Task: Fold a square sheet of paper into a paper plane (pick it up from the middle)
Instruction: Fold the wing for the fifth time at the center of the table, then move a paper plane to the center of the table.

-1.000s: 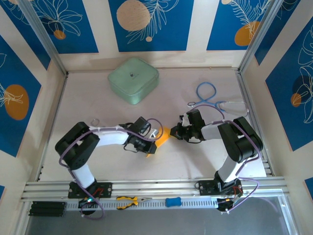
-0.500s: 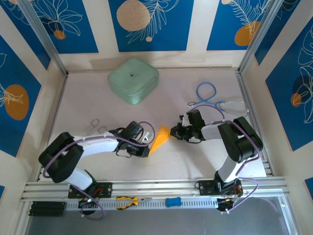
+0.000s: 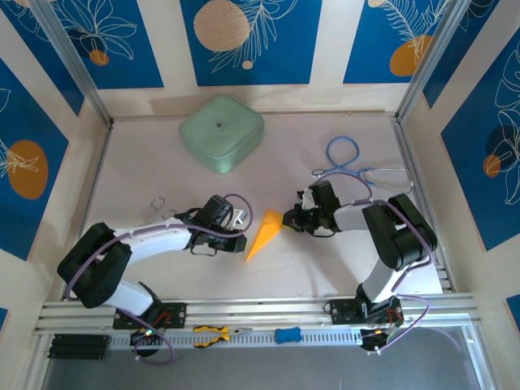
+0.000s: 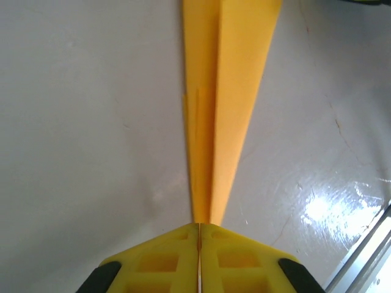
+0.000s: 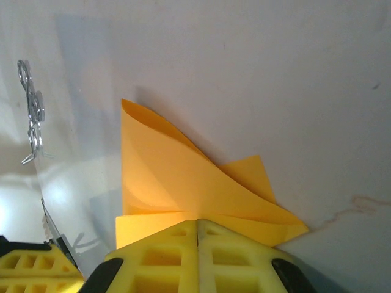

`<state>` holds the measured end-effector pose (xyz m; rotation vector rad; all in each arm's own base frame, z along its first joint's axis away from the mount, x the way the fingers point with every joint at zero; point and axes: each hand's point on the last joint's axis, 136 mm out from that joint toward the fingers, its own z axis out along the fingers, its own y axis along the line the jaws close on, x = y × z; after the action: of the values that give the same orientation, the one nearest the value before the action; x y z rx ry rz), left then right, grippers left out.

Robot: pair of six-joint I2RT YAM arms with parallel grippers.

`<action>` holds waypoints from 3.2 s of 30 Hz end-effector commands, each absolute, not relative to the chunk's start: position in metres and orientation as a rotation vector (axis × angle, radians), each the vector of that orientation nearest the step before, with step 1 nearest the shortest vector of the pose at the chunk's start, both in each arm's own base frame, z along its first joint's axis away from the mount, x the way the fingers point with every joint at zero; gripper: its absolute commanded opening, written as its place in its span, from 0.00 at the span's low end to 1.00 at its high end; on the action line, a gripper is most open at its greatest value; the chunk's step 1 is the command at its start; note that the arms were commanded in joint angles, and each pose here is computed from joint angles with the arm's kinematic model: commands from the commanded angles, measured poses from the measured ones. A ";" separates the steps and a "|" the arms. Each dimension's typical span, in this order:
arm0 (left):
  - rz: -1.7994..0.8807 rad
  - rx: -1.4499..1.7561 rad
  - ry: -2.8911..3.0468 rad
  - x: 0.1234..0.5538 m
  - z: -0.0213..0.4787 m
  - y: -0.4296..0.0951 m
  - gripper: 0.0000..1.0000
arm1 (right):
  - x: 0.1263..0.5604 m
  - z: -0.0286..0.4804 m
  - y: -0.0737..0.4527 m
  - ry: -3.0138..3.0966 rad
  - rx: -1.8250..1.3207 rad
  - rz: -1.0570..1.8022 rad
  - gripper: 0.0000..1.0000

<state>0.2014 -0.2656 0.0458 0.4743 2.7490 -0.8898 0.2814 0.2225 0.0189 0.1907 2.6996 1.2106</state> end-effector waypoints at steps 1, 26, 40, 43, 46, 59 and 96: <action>-0.950 0.433 2.706 0.215 0.056 -0.270 0.11 | 0.284 0.046 0.225 2.660 0.083 1.204 0.08; -1.176 0.405 2.754 0.235 0.038 -0.290 0.20 | 0.226 0.044 0.254 2.733 0.092 1.244 0.21; -1.260 0.448 2.798 0.227 0.030 -0.299 0.26 | 0.219 0.023 0.254 2.790 0.113 1.233 0.21; -1.228 0.478 2.826 0.223 0.028 -0.299 0.26 | 0.217 0.020 0.253 2.798 0.120 1.236 0.21; -1.206 0.505 2.841 0.220 0.028 -0.300 0.26 | 0.216 0.018 0.254 2.796 0.118 1.250 0.21; -1.224 0.547 2.840 0.216 0.033 -0.310 0.28 | 0.214 0.021 0.260 2.776 0.088 1.321 0.18; -0.506 0.438 2.771 0.252 0.054 -0.257 0.06 | 0.219 0.048 0.225 2.666 0.178 1.170 0.20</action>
<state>0.2478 -0.2868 0.0600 0.4354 2.7358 -0.8120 0.2265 0.2360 0.0587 0.1384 2.6203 1.2318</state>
